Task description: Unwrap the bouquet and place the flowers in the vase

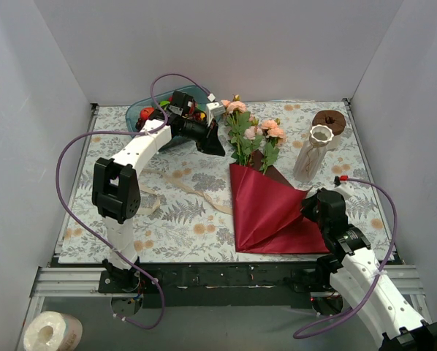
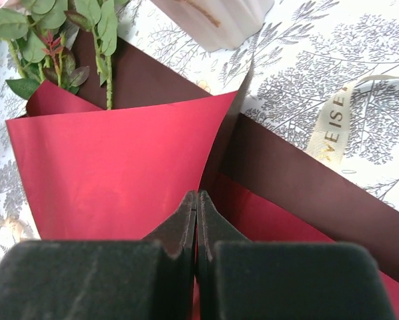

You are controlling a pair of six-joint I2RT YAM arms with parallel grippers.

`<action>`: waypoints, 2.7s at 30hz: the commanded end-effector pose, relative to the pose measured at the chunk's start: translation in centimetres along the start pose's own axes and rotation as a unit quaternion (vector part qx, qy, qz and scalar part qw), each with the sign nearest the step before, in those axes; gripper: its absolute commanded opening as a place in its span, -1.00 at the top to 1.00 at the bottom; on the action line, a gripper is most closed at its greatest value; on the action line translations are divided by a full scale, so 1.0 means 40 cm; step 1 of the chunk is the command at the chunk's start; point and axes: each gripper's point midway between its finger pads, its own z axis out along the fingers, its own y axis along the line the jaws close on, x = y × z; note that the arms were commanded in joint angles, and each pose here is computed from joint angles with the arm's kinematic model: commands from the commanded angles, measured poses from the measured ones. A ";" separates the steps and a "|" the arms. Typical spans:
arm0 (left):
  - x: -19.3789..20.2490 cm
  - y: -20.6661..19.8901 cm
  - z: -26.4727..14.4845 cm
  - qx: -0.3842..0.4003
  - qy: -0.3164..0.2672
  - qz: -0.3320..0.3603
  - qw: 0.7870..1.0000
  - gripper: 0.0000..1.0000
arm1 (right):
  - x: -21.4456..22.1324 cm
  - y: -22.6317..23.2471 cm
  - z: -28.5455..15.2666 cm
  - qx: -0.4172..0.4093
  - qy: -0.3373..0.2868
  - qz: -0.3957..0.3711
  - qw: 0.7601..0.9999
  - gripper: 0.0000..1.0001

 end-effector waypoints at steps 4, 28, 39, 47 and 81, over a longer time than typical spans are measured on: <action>-0.045 -0.022 -0.048 -0.052 -0.011 -0.004 0.999 0.74 | -0.053 0.110 -0.029 -0.088 -0.006 -0.022 0.996 0.97; -0.029 0.000 -0.311 -0.237 -0.046 -0.144 0.960 -0.04 | -0.018 0.647 -0.288 -0.466 0.053 -0.199 0.861 0.97; 0.018 -0.031 -0.526 -0.353 -0.048 -0.148 0.923 -0.12 | 0.241 0.875 -0.366 -0.517 0.119 -0.249 0.810 0.97; 0.066 -0.083 -0.618 -0.389 -0.023 -0.149 0.909 -0.15 | 0.412 0.995 -0.334 -0.534 0.178 -0.264 0.784 0.36; 0.115 -0.001 0.087 -0.067 0.154 -0.147 0.975 -0.49 | -0.268 0.559 -0.568 -0.413 -0.066 -0.196 0.887 -0.68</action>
